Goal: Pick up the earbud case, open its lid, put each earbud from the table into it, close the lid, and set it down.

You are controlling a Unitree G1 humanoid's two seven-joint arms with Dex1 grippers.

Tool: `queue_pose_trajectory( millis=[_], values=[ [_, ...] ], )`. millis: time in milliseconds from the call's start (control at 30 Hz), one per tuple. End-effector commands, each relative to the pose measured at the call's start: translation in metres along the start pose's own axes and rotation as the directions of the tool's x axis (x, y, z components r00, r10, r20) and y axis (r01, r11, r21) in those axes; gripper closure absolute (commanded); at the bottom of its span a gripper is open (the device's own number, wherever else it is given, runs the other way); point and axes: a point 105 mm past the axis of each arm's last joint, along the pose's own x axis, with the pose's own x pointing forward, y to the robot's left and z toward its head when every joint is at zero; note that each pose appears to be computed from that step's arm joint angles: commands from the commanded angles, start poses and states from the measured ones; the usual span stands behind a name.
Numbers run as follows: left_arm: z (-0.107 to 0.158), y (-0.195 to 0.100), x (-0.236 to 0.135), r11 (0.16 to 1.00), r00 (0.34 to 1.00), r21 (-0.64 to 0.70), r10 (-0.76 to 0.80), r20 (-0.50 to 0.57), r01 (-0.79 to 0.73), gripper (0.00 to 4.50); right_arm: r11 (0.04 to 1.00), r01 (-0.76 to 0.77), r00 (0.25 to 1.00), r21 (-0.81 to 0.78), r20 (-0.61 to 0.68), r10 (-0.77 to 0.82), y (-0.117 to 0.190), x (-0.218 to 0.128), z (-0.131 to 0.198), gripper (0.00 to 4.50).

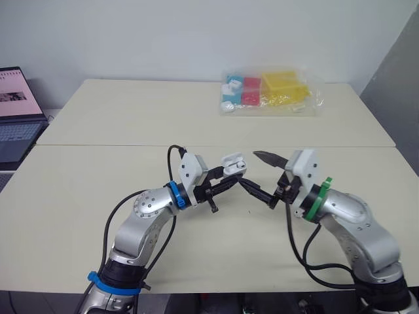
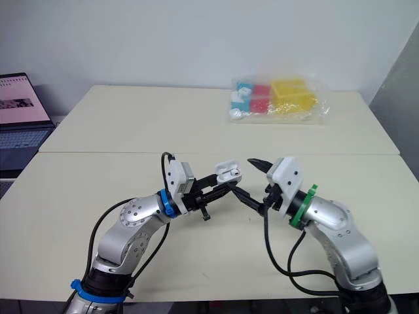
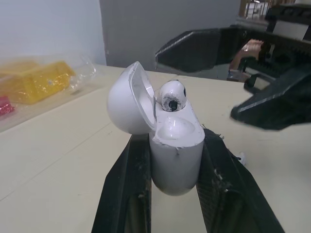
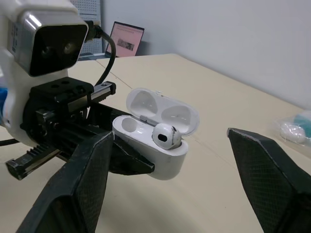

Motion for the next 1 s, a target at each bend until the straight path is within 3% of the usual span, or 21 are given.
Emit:
queue_pose_trajectory(
  millis=[33, 100, 167, 300, 400, 567, 1000],
  values=[
    [0.008, 0.000, -0.003, 0.999, 1.000, 0.052, -0.002, 0.026, 0.001, 3.67, 0.997, -0.072, 0.993, -0.039, -0.095, 0.068, -0.008, -0.025, 0.014, 0.61],
    [0.007, -0.002, -0.003, 0.998, 1.000, 0.057, -0.008, 0.023, 0.007, 3.67, 0.992, -0.120, 0.958, -0.042, -0.267, 0.105, -0.015, -0.038, -0.002, 0.61],
    [0.004, -0.006, -0.002, 0.997, 1.000, 0.072, -0.026, 0.015, 0.025, 3.67, 0.984, -0.154, 0.868, -0.089, -0.488, 0.092, -0.028, -0.051, -0.026, 0.61],
    [0.002, -0.010, -0.001, 0.995, 0.999, 0.088, -0.044, 0.009, 0.043, 3.67, 0.982, -0.159, 0.786, -0.102, -0.615, 0.064, -0.043, -0.060, -0.044, 0.61],
    [0.000, -0.016, -0.001, 0.993, 0.998, 0.100, -0.063, 0.005, 0.062, 3.67, 0.959, -0.282, 0.612, -0.037, -0.776, 0.150, -0.042, -0.078, -0.078, 0.61],
    [-0.001, -0.018, -0.002, 0.992, 0.998, 0.107, -0.065, 0.003, 0.065, 3.67, 0.934, -0.358, 0.536, 0.014, -0.816, 0.218, -0.041, -0.081, -0.095, 0.61],
    [-0.003, -0.019, -0.002, 0.992, 0.998, 0.115, -0.057, 0.000, 0.057, 3.67, 0.918, -0.396, 0.467, 0.009, -0.859, 0.209, -0.052, -0.067, -0.107, 0.61]
  ],
)
